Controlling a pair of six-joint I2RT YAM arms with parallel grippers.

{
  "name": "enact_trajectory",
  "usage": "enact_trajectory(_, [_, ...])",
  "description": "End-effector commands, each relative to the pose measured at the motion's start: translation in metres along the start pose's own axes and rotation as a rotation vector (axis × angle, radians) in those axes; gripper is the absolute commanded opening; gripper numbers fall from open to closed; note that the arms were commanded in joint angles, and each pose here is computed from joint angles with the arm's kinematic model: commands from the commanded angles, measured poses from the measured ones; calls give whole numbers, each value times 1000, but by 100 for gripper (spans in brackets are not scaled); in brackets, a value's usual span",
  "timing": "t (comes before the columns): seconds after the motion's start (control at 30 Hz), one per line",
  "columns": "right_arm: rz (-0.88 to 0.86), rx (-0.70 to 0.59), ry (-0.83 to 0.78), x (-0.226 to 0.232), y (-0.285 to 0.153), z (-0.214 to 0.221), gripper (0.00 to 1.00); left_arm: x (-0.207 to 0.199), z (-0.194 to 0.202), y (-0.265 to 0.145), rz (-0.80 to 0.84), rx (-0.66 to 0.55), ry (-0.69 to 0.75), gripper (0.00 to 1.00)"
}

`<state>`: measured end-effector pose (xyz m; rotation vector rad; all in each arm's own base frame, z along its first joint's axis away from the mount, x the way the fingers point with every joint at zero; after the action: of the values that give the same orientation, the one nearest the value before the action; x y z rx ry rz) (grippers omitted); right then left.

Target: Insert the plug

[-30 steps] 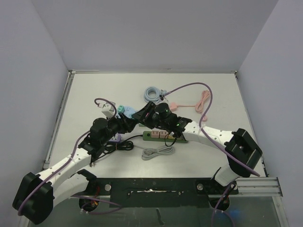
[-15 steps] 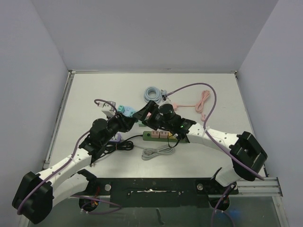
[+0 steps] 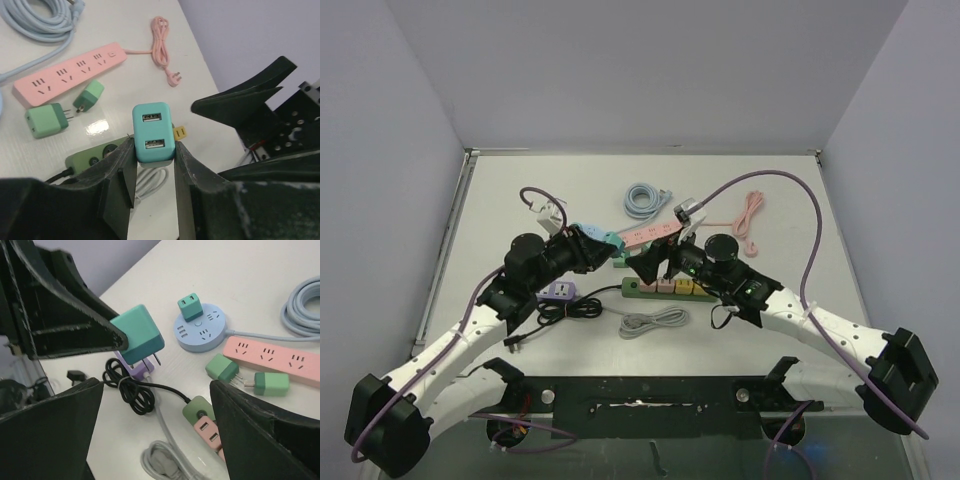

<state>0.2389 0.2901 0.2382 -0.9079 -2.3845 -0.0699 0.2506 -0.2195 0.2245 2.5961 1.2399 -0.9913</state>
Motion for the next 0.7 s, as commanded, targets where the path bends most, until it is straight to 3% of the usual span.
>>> enact_trajectory(0.0, [-81, 49, -331, 3, 1, 1, 91, -41, -25, -4, 127, 18, -83, 14])
enact_trajectory(0.2, [-85, 64, -417, 16, 15, -4, 88, -46, -27, -4, 131, 50, -95, 14])
enact_trajectory(0.43, [-109, 53, -442, 32, 36, -8, 79, -47, -22, -3, 143, 90, -59, 15])
enact_trajectory(0.53, [-114, 31, -438, 35, 41, -10, 70, -46, -22, -4, 140, 89, -54, 15])
enact_trajectory(0.67, [-106, 30, -442, 32, 42, -8, 50, -47, -23, -6, 141, 89, -54, 17])
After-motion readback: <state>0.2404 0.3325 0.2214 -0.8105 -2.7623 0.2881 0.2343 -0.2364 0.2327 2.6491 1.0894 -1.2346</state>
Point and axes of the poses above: each gripper's point midway between its finger pads, its own y axis out along the fingers, its own x axis along the line the jaws close on, z = x × y, the point moved 2 cm from there along -y, back along the fingers, and after that the axes turned 7 degrees about y, right-handed, at the moved point
